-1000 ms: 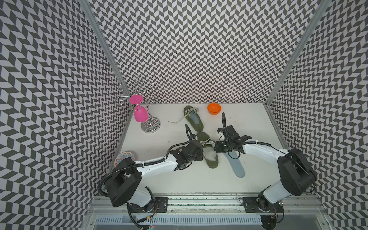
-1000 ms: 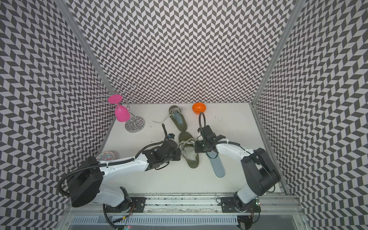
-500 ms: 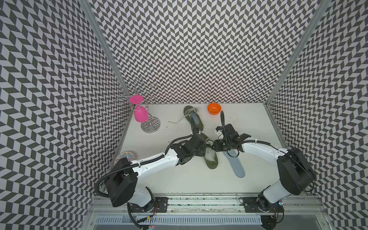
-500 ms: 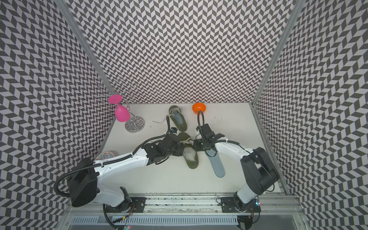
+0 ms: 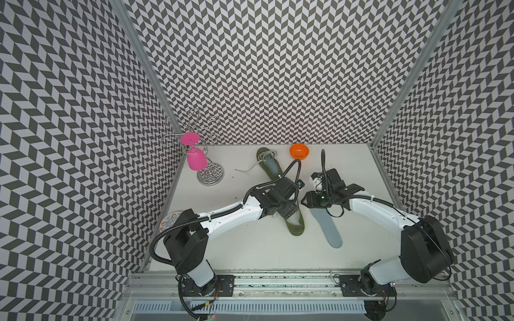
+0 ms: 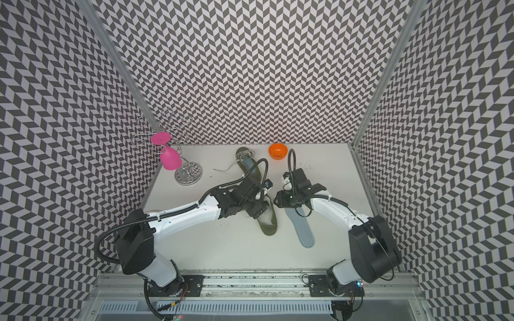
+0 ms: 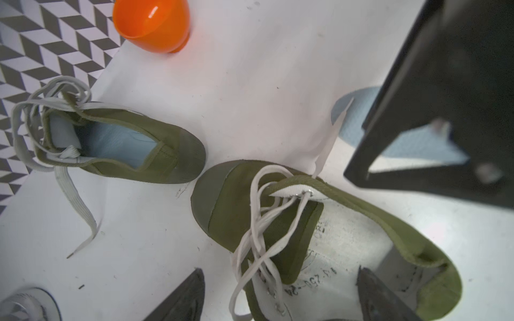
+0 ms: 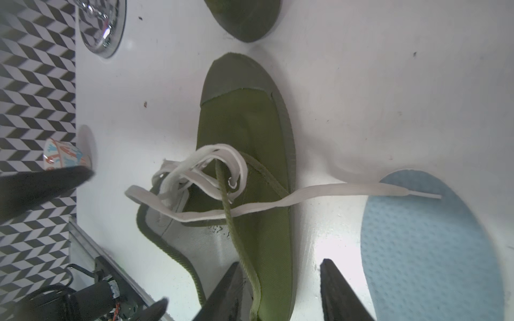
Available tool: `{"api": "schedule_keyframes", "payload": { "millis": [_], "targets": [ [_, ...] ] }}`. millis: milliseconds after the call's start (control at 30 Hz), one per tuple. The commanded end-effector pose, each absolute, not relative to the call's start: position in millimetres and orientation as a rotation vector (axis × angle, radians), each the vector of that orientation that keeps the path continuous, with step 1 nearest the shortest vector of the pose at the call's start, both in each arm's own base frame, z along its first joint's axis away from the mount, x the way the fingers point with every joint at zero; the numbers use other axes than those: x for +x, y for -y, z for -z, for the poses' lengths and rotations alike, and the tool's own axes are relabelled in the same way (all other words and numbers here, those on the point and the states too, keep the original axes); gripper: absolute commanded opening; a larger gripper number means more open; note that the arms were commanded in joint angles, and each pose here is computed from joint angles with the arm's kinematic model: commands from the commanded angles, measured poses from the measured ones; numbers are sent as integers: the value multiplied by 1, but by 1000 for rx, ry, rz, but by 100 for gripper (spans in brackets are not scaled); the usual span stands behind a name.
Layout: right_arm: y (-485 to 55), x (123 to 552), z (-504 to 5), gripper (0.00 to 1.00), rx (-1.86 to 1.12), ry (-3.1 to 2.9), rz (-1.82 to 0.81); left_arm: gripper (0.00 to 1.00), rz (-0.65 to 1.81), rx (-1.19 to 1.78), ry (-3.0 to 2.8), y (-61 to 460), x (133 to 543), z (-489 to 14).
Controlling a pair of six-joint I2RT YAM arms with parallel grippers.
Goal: Insert the insole into the shoe
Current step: Adjust the shoe at the center of the board.
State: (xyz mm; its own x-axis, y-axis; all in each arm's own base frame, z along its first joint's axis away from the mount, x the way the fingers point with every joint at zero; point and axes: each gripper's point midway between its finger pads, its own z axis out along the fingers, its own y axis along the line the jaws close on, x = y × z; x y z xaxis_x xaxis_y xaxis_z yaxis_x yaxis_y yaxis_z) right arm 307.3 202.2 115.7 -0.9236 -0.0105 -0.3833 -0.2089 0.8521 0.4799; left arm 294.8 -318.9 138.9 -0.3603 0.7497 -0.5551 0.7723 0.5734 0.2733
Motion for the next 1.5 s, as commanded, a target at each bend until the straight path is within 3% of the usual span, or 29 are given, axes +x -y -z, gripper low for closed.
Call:
{"api": "schedule_keyframes", "payload": {
  "millis": [0, 533, 900, 1467],
  "targets": [
    [-199, 300, -125, 48, -164, -2654, -808, 86, -43, 1425, -2064, 326, 300, -141],
    [-199, 298, -122, 50, -137, -2661, -821, 83, -334, 1491, -2103, 321, 349, -87],
    [-192, 280, -107, 56, -122, -2708, -815, 30, 127, 1433, -2199, 348, 341, -115],
    [-238, 277, -108, 66, -173, -2683, -836, 3, 461, 1058, -2402, 317, 354, -131]
  ]
}}
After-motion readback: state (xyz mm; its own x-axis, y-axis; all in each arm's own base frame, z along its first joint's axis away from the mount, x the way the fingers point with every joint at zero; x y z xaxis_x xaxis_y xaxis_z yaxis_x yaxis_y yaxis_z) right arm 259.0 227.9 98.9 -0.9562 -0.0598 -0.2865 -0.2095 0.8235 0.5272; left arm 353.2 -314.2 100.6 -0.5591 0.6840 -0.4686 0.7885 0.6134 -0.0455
